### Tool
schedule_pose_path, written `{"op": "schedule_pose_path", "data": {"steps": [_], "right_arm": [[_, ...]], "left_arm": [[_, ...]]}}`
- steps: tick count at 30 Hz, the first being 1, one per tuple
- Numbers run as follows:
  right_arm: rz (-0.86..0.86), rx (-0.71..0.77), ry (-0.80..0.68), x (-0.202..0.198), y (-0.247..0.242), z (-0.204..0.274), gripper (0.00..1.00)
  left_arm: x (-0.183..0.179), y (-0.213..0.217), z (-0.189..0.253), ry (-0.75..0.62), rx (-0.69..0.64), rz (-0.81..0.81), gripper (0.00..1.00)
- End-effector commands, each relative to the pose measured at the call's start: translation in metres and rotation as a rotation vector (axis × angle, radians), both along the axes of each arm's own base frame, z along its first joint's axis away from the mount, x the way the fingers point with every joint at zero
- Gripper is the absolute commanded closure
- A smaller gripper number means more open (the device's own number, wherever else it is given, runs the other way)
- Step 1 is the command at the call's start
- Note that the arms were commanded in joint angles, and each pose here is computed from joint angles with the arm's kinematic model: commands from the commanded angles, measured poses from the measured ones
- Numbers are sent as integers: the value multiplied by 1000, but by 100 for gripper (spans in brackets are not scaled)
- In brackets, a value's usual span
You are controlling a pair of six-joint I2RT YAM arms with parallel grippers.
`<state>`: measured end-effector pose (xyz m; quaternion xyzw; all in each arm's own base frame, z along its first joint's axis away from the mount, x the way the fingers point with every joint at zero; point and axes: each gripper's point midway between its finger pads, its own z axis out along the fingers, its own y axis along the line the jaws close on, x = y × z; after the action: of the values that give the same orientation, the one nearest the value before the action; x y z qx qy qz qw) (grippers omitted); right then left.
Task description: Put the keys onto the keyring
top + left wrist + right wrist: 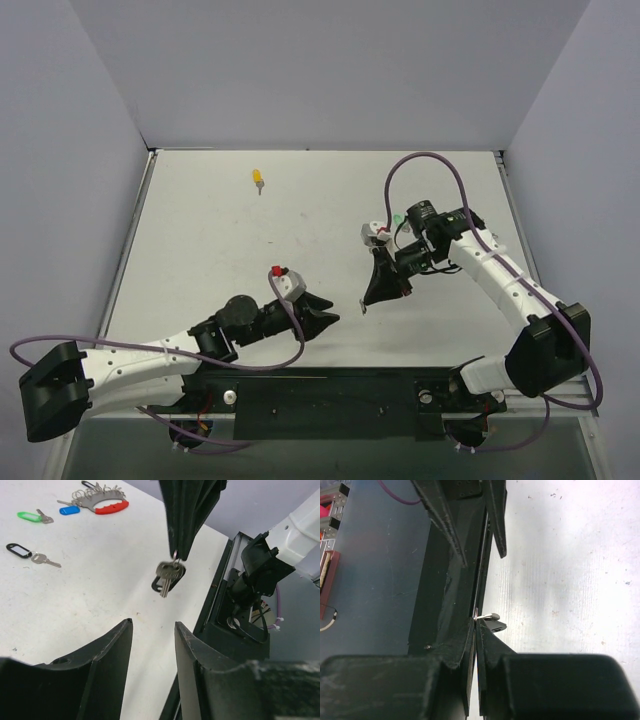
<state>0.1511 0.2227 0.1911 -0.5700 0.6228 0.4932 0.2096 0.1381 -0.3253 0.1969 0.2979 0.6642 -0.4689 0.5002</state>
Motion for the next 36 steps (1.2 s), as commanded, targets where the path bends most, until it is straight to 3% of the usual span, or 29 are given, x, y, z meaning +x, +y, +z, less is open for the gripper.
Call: {"op": "schedule_pose_path", "data": {"steps": [1, 5, 13, 27, 36], "right_arm": [[61, 143, -32, -18, 1, 22, 100], [174, 237, -143, -36, -5, 20, 100], [252, 316, -221, -49, -8, 16, 100], [306, 373, -264, -57, -10, 19, 100], [305, 372, -258, -57, -10, 19, 100]], "left_arm": [[7, 11, 51, -168, -271, 62, 51], [9, 4, 54, -182, -268, 55, 54], [-13, -15, 59, -300, -277, -86, 66], [-30, -41, 44, -391, -199, -171, 64], [-18, -42, 41, -443, -139, -73, 67]]}}
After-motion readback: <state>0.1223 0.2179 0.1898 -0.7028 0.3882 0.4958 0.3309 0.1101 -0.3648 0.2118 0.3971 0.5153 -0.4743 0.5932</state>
